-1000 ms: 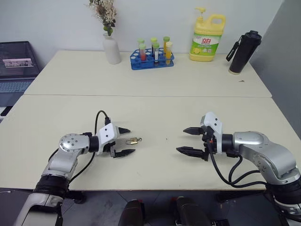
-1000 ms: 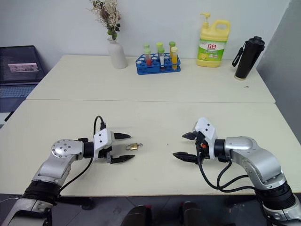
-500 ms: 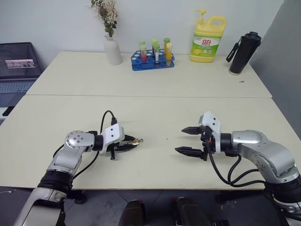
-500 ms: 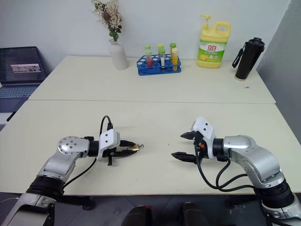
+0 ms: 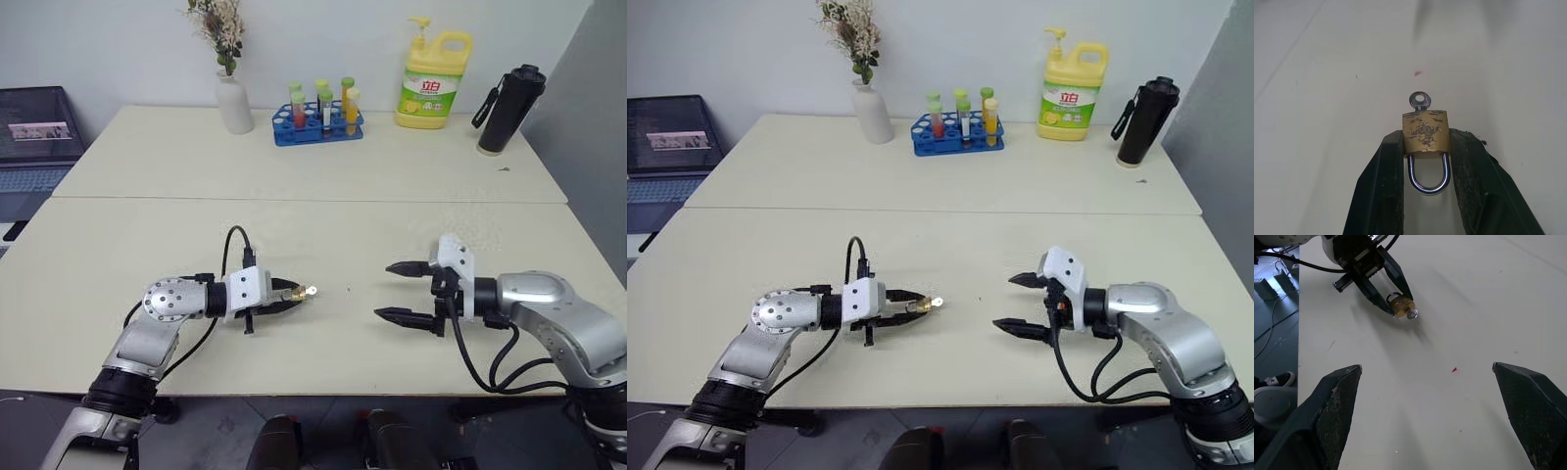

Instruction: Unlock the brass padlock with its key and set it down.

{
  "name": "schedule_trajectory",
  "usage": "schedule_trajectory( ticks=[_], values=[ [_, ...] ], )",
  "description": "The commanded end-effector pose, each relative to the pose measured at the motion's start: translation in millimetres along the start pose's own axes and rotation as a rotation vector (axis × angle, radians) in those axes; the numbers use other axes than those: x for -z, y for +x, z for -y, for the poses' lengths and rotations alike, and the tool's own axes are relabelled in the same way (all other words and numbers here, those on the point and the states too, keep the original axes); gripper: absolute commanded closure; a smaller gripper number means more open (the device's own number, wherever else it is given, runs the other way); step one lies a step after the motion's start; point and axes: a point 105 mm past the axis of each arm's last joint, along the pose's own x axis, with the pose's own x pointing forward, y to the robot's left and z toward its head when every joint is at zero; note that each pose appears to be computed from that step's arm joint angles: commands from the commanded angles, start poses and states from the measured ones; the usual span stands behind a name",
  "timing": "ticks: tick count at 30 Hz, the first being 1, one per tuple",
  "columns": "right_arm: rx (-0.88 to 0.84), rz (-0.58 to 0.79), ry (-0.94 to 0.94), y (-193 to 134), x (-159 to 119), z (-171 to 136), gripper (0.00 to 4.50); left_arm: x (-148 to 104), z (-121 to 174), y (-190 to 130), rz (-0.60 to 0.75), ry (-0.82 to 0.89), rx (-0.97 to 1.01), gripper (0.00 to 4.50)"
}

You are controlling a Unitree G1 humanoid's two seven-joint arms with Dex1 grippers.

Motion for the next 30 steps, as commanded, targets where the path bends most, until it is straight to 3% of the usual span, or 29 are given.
schedule_trajectory(
  ticks=[1, 4, 9, 13, 28, 30],
  values=[
    [0.050, 0.054, -0.068, -15.4, -8.7, 5.9, 0.00, -45.0, 5.4, 1.5, 0.100, 0.214, 0.033, 3.54],
    [0.035, 0.055, -0.058, -21.4, -5.8, 2.2, 0.00, -59.2, 10.1, 7.3, 0.135, 0.283, 0.038, 3.54],
    [-0.055, 0.085, 0.045, -21.4, -12.0, -9.8, 0.00, -71.6, -2.0, 14.3, 0.167, 0.637, -0.062, 3.54],
    [-0.133, 0.128, 0.180, -1.1, -14.3, -26.1, 0.00, -69.0, 1.2, 13.5, 0.196, 0.759, -0.082, 3.54],
    [-0.175, 0.196, 0.301, 31.4, -25.6, -20.0, 0.00, -79.1, 0.7, 13.0, 0.241, 0.868, -0.169, 3.54],
    [-0.183, 0.199, 0.310, 32.9, -27.0, -20.3, 0.39, -79.1, 2.1, 13.5, 0.242, 0.871, -0.169, 3.54]
  ],
)
